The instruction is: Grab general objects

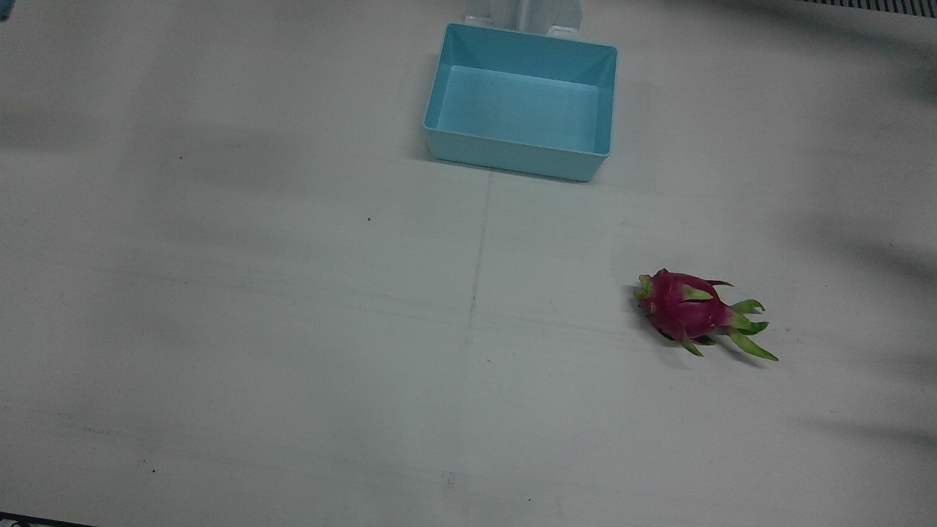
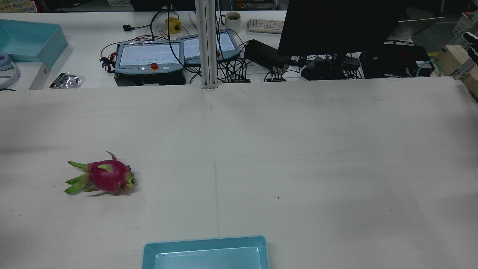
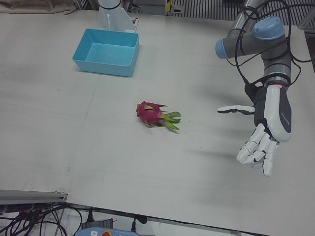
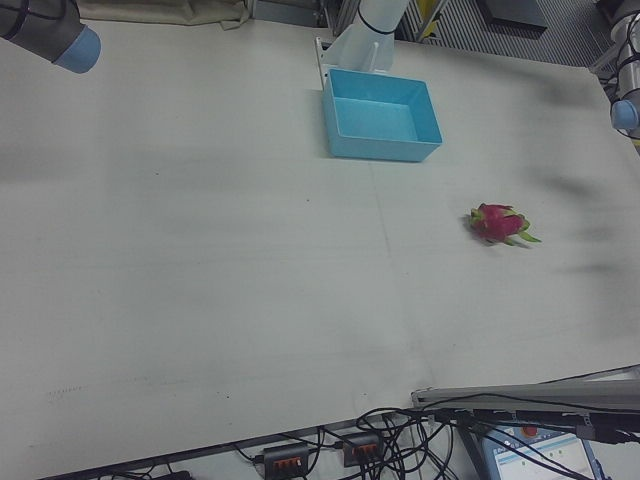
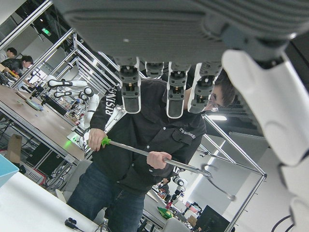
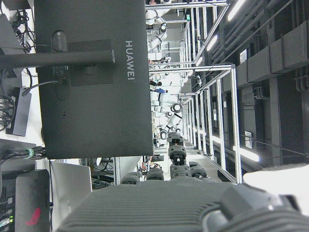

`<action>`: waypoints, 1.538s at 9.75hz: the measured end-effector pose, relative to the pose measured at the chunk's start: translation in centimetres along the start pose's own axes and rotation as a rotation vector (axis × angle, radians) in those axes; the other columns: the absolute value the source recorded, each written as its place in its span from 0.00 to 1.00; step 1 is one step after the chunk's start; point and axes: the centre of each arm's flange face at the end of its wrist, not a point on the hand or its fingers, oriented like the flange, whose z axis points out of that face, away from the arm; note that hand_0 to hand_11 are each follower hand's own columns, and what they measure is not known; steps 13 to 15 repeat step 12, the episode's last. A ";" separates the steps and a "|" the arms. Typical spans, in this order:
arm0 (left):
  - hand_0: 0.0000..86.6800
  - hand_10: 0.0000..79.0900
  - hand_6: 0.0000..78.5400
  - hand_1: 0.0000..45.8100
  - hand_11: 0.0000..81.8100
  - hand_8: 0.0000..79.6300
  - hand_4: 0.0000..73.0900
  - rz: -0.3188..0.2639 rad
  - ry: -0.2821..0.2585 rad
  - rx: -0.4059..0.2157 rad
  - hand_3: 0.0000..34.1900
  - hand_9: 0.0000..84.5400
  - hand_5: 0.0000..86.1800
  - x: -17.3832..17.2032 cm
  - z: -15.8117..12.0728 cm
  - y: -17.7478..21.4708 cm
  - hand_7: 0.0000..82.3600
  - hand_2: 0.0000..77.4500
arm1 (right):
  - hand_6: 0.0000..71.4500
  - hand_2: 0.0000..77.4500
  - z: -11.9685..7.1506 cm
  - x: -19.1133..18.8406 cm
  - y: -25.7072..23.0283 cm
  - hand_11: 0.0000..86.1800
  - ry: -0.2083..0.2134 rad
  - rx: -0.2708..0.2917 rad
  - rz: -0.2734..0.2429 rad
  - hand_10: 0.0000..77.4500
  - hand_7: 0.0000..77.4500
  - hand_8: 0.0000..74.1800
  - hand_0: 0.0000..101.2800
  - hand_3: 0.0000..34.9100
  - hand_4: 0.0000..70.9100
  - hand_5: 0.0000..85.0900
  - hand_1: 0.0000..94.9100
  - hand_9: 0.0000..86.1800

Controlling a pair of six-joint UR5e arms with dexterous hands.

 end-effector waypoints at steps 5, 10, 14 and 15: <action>0.58 0.18 0.17 0.02 0.27 0.05 0.28 0.031 0.005 -0.094 0.00 0.06 0.08 4.5 -0.1 -0.9 0.34 0.18 | 0.00 0.02 0.0 0.0 0.0 0.01 0.000 0.000 0.000 0.00 0.00 0.00 0.00 0.00 0.00 0.00 0.06 0.01; 0.58 0.16 0.17 0.02 0.25 0.05 0.29 0.075 -0.011 -0.122 0.00 0.06 0.09 4.5 -0.7 -0.6 0.34 0.18 | 0.00 0.02 0.0 0.0 0.0 0.01 0.000 0.000 0.000 0.00 0.00 0.00 0.00 0.00 0.00 0.00 0.07 0.01; 0.58 0.14 0.15 0.02 0.25 0.05 0.28 0.129 -0.021 -0.161 0.00 0.05 0.09 4.6 -0.6 0.2 0.33 0.18 | 0.00 0.02 0.0 0.0 0.0 0.01 0.000 0.000 0.000 0.00 0.00 0.00 0.00 0.00 0.00 0.00 0.07 0.01; 0.58 0.14 0.15 0.02 0.25 0.05 0.28 0.129 -0.021 -0.161 0.00 0.05 0.09 4.6 -0.6 0.2 0.33 0.18 | 0.00 0.02 0.0 0.0 0.0 0.01 0.000 0.000 0.000 0.00 0.00 0.00 0.00 0.00 0.00 0.00 0.07 0.01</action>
